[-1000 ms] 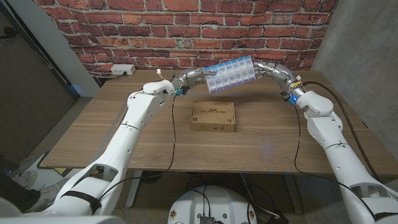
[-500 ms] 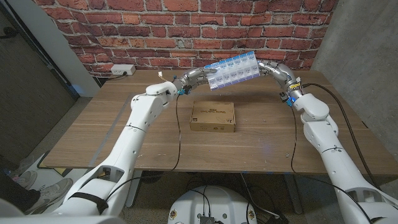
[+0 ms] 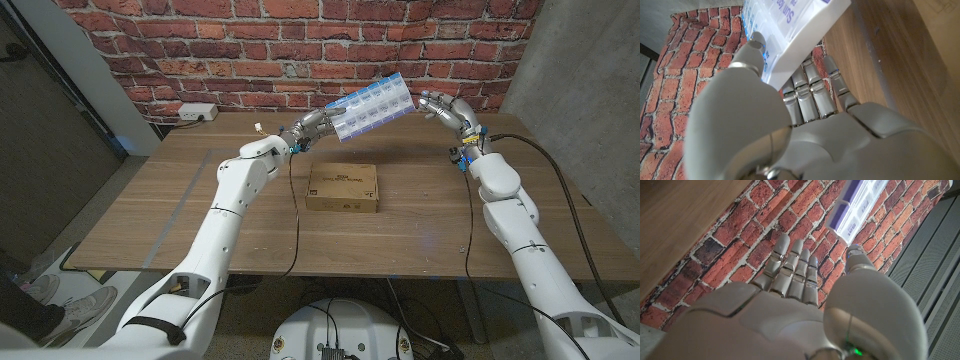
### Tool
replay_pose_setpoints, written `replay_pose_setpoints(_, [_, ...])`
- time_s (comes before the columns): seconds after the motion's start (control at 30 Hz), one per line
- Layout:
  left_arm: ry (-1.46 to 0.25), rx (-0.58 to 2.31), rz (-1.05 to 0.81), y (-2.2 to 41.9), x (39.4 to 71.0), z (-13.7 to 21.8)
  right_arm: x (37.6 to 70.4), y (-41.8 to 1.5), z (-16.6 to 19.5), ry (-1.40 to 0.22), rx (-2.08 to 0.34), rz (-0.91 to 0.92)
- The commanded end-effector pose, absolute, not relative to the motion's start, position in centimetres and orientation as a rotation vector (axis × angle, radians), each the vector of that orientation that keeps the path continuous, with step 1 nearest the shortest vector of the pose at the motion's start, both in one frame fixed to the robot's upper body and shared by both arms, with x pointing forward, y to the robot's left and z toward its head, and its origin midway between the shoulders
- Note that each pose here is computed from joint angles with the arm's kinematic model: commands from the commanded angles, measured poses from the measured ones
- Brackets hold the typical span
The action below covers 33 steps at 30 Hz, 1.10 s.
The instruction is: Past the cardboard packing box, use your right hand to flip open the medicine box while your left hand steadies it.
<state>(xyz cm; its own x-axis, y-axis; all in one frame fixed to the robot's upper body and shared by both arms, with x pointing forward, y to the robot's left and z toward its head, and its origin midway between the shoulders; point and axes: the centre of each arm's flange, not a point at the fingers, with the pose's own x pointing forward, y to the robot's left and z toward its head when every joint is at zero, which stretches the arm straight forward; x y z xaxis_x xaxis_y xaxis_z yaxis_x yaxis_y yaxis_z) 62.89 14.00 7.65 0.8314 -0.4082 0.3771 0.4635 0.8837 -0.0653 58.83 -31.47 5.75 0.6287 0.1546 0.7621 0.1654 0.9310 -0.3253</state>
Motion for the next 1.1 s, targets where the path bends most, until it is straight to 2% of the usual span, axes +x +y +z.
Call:
replay_pose_setpoints(0.03, [-0.327,-0.217,-0.396,13.9,62.8,7.4,57.3,-30.2,5.7,-0.959,-0.500,-0.163])
replay_pose_setpoints(0.37, [-0.274,-0.239,-0.362,13.2,63.1,7.8,55.2,-28.5,5.1,-1.024,-0.688,-0.373])
replay_pose_setpoints(1.1, [-0.180,-0.332,-0.357,11.3,64.8,8.4,53.4,-23.9,3.2,-1.114,-0.960,-0.614])
